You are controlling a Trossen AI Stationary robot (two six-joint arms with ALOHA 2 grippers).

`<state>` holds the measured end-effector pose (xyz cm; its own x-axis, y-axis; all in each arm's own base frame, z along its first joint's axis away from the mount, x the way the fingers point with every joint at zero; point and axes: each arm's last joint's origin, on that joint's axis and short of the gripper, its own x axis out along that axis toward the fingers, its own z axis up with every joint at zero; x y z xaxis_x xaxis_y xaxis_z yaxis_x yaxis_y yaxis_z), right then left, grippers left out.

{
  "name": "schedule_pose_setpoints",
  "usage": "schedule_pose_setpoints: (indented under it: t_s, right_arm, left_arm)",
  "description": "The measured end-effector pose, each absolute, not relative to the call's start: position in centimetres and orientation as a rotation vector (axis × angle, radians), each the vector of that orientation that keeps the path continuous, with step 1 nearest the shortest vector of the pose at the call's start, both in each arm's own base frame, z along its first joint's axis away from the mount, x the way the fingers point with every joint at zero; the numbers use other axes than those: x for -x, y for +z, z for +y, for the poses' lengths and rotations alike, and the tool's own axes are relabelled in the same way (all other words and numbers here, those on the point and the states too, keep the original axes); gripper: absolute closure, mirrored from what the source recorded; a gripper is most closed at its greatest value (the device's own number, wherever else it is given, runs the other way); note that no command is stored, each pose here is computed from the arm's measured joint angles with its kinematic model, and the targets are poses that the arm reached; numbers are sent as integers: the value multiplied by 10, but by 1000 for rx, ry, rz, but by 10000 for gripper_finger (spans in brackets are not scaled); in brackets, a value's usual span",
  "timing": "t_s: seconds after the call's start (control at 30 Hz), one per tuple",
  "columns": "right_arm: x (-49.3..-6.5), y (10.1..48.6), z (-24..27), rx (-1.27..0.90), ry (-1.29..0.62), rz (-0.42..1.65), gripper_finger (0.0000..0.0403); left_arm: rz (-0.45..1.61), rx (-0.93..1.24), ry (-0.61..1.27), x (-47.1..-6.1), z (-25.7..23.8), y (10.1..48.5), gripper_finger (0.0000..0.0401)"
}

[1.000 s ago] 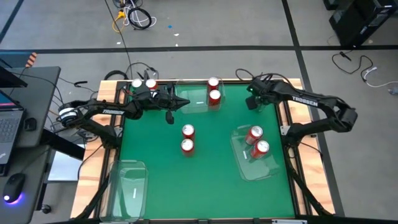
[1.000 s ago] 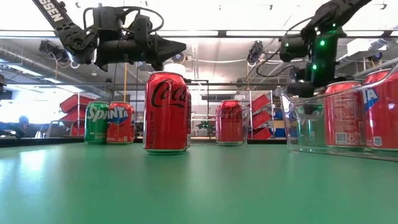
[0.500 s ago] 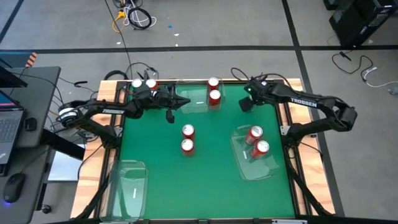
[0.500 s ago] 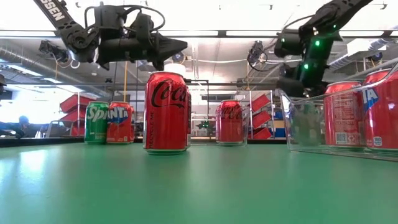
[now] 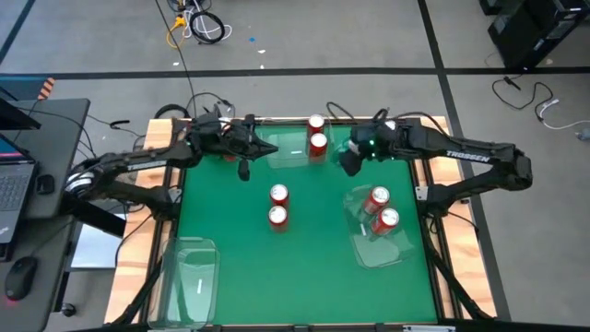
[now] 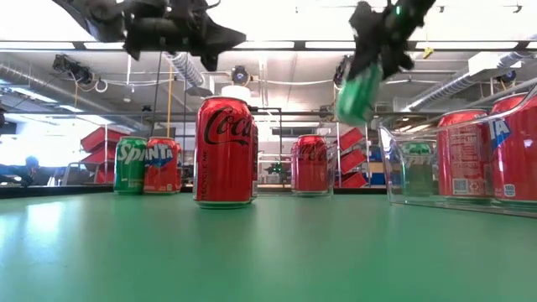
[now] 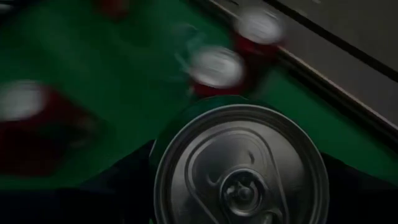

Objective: Sort soda cans
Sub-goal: Put the green soda can into the middle left transparent bin

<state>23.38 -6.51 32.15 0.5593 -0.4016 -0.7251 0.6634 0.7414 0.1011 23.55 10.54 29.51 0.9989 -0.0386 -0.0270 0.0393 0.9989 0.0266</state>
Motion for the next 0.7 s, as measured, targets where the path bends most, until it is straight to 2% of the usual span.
schedule_pose_setpoints:
  t_s: [0.23, 0.47, 0.7]
  right_arm:
    - [-257, 339, -1, -356, -389, 651, 112]
    - [-299, 316, 56, -307, -247, 761, 112]
    - [-339, 299, 90, -215, -225, 938, 112]
  left_arm:
    - [40, -39, -56, -213, 87, 314, 398]
    - [64, -50, -38, -206, 73, 317, 398]
    - [70, -49, -49, -207, 68, 317, 398]
